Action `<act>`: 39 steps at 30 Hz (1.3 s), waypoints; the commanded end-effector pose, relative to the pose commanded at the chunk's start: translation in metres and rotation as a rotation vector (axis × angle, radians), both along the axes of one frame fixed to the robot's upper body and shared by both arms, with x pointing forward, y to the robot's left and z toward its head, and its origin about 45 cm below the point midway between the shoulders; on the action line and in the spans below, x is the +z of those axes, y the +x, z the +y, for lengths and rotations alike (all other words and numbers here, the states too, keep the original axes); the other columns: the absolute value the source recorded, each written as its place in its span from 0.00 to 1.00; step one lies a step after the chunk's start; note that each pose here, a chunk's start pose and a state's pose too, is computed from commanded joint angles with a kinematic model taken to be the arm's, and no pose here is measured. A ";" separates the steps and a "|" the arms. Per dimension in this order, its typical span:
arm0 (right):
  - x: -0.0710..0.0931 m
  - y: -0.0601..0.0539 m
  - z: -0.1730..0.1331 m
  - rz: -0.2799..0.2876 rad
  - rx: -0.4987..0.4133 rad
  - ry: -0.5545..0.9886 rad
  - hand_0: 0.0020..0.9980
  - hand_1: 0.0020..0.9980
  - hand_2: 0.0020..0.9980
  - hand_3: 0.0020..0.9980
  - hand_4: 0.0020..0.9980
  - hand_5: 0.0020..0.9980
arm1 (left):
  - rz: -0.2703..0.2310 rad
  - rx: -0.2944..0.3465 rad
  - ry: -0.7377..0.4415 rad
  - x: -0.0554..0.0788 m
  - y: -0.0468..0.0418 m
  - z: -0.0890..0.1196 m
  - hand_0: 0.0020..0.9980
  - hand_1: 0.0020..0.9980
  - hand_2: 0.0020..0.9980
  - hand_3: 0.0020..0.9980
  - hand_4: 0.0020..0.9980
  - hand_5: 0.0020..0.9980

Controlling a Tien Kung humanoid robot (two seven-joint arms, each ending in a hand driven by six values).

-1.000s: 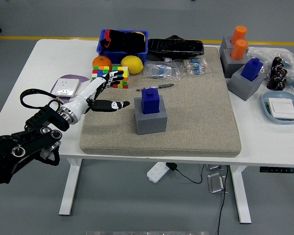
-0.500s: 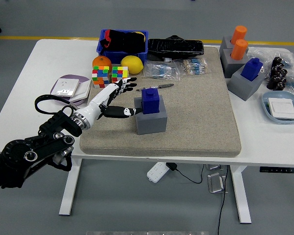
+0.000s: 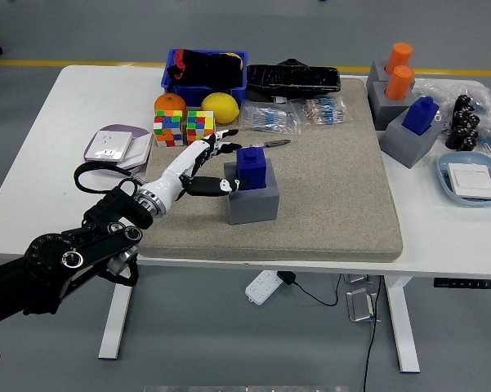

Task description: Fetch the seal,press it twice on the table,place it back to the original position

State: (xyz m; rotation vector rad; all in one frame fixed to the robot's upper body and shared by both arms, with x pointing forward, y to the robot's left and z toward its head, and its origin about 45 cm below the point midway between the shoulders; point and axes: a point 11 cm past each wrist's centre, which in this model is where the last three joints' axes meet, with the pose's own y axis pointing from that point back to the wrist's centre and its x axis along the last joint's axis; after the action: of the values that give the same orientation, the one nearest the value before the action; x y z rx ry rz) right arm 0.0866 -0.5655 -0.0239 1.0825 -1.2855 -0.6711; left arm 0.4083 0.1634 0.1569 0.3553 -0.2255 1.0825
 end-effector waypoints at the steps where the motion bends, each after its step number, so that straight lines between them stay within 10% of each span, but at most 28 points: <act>1: 0.000 0.000 0.000 0.000 0.001 0.000 0.83 0.74 0.73 0.70 0.79 0.59 | 0.001 0.000 -0.001 0.000 -0.0004 -0.001 0.96 0.87 0.82 0.97 0.91 0.09; 39: 0.002 0.002 -0.002 0.004 0.016 -0.008 0.83 0.74 0.73 0.70 0.79 0.59 | -0.018 0.029 -0.029 -0.004 -0.0002 -0.017 0.93 0.72 0.69 0.92 0.79 0.00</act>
State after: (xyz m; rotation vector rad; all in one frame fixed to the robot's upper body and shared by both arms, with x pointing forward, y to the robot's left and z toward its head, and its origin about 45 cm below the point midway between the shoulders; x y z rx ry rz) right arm 0.0887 -0.5672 -0.0221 1.0834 -1.2740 -0.6560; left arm 0.4081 0.1461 0.1528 0.3242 -0.2209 1.1173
